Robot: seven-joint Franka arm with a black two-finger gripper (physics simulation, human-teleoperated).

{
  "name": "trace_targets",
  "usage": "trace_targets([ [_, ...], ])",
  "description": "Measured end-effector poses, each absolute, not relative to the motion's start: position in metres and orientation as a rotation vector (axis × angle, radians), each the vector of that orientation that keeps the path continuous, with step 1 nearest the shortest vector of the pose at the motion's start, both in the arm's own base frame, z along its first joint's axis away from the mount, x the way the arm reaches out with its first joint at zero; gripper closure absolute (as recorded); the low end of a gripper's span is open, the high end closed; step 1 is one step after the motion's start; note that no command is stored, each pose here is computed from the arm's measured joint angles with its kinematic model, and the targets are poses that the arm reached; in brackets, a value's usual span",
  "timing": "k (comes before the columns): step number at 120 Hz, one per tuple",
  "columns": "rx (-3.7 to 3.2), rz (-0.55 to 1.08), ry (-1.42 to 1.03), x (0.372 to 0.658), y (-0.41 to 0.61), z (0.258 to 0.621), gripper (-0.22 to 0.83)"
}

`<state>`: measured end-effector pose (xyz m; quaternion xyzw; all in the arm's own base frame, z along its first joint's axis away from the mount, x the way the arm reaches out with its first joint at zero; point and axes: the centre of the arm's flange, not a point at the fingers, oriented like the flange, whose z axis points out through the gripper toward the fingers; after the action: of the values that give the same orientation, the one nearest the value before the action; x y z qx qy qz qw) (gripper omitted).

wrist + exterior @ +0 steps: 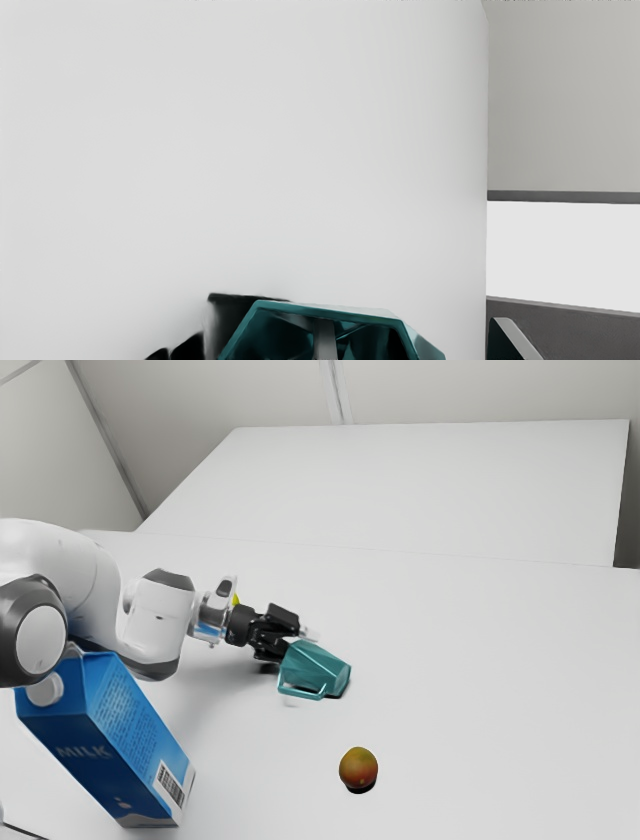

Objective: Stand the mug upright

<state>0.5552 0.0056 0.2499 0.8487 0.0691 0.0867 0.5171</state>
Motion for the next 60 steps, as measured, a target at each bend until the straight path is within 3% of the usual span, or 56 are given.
trace_targets([
  [11,2.042,0.215,0.167,0.555,0.007,0.25,0.55],
  [28,2.048,0.223,0.168,0.556,0.009,0.252,0.7],
  [48,2.049,0.261,0.144,0.56,0.011,0.27,0.75],
  [60,2.071,0.355,0.048,0.585,0.019,0.32,0.77],
])
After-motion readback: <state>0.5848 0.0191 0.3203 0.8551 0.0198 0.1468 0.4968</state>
